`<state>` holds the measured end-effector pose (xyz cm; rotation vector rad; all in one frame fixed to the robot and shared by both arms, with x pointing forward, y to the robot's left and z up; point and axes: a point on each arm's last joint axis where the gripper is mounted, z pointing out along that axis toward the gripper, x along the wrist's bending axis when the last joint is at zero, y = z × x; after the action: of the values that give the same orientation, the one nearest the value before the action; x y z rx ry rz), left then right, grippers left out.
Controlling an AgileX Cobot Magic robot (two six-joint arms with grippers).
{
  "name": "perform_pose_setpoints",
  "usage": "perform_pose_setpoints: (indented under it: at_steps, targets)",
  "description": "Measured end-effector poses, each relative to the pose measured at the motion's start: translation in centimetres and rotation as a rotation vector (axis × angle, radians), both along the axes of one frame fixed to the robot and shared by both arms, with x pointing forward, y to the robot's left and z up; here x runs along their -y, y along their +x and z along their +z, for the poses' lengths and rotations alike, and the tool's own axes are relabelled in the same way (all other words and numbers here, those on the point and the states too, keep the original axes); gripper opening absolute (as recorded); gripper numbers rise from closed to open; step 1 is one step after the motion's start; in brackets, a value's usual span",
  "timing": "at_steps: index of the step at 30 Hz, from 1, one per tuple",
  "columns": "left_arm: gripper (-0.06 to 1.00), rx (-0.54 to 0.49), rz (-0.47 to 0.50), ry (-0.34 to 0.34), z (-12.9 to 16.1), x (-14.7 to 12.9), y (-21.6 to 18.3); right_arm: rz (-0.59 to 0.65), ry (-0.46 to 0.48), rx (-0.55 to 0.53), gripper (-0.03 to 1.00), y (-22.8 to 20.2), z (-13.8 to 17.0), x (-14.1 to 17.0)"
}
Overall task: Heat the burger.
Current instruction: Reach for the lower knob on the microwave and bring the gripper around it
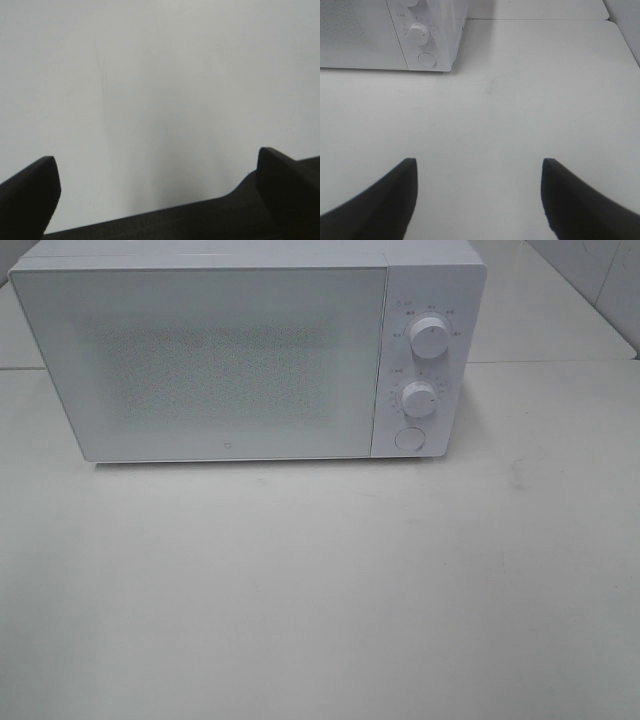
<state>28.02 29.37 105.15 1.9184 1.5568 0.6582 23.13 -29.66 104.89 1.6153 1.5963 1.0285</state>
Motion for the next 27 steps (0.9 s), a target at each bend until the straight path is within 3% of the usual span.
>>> perform_pose_setpoints:
  at_steps: [8, 14, 18, 27]
  targets:
    - [0.99, 0.183, -0.025, -0.154, 0.6, 0.3, -3.4, 0.0, 0.0, 0.0, 0.68, 0.0, 0.0, 0.0]
    - [0.99, 0.234, -0.007, -0.166, 0.6, 0.2, -4.2, 0.0, 0.0, 0.0, 0.68, 0.0, 0.0, 0.0]
    - [0.99, 0.3, 0.099, -0.158, 0.5, 0.2, -4.9, 0.0, 0.0, 0.0, 0.68, 0.0, 0.0, 0.0]
    - [0.99, 0.312, 0.162, -0.15, 0.4, 0.2, -5.0, 0.0, 0.0, 0.0, 0.68, 0.0, 0.0, 0.0]
